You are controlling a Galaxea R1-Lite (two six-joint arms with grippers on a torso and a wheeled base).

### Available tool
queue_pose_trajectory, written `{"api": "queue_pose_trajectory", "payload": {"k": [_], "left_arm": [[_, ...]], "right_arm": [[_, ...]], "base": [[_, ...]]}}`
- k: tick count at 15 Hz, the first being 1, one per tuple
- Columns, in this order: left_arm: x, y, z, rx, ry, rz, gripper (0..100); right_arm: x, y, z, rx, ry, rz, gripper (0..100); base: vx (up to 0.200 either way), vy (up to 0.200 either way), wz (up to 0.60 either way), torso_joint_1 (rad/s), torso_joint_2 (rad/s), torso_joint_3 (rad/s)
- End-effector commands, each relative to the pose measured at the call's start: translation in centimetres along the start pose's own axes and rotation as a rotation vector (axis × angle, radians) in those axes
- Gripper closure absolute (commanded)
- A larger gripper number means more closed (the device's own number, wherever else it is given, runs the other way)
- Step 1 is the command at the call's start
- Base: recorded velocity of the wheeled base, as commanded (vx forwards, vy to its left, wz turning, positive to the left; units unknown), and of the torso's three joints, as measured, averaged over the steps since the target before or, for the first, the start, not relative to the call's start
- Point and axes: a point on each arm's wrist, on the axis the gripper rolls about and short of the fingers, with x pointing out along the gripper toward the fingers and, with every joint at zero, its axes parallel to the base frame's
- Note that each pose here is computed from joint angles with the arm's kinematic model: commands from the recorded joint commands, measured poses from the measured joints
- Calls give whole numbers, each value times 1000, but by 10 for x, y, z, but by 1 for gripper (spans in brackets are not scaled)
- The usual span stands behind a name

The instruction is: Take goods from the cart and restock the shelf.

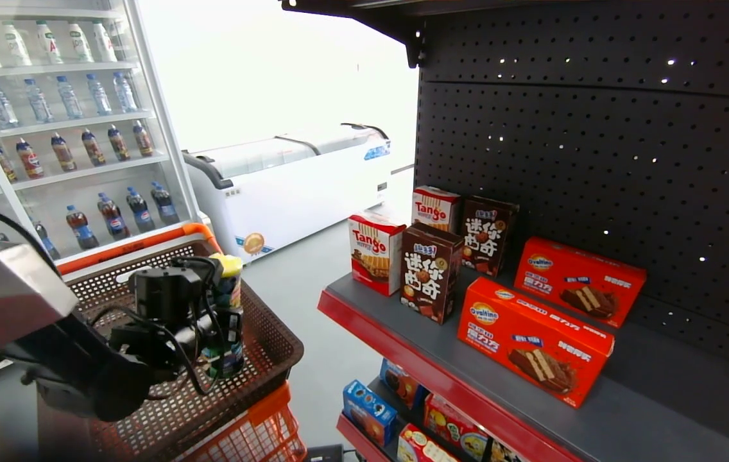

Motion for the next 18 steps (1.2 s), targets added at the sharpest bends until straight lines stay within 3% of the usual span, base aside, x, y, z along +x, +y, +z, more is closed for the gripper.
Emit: {"api": "queue_pose_trajectory", "payload": {"k": [1, 3, 5, 8, 9, 10, 11, 12, 14, 15, 18], "left_arm": [[-58, 6, 78, -21, -157, -159, 100], [-72, 5, 84, -32, -140, -181, 100], [-92, 1, 90, -33, -162, -265, 100], [-132, 2, 85, -4, -122, -551, 100], [-144, 2, 83, 3, -141, -626, 100], [-150, 1, 80, 12, -144, -645, 100], [-155, -3, 72, 83, -160, -648, 100], [-155, -3, 66, 120, -165, -642, 100], [-157, -3, 65, 105, -159, -662, 100], [-167, -1, 71, 106, -194, -670, 100], [-172, 4, 67, 94, -170, -773, 100]], "right_arm": [[0, 0, 0, 1, 0, 1, 0], [0, 0, 0, -1, 0, 1, 0], [0, 0, 0, 1, 0, 1, 0], [0, 0, 0, 1, 0, 1, 0], [0, 0, 0, 1, 0, 1, 0], [0, 0, 0, 1, 0, 1, 0], [0, 0, 0, 1, 0, 1, 0], [0, 0, 0, -1, 0, 1, 0], [0, 0, 0, -1, 0, 1, 0], [0, 0, 0, -1, 0, 1, 0], [0, 0, 0, 1, 0, 1, 0]], "base": [[0, 0, 0, 0, 0, 0], [0, 0, 0, 0, 0, 0], [0, 0, 0, 0, 0, 0], [0, 0, 0, 0, 0, 0], [0, 0, 0, 0, 0, 0], [0, 0, 0, 0, 0, 0], [0, 0, 0, 0, 0, 0], [0, 0, 0, 0, 0, 0], [0, 0, 0, 0, 0, 0], [0, 0, 0, 0, 0, 0], [0, 0, 0, 0, 0, 0]]}}
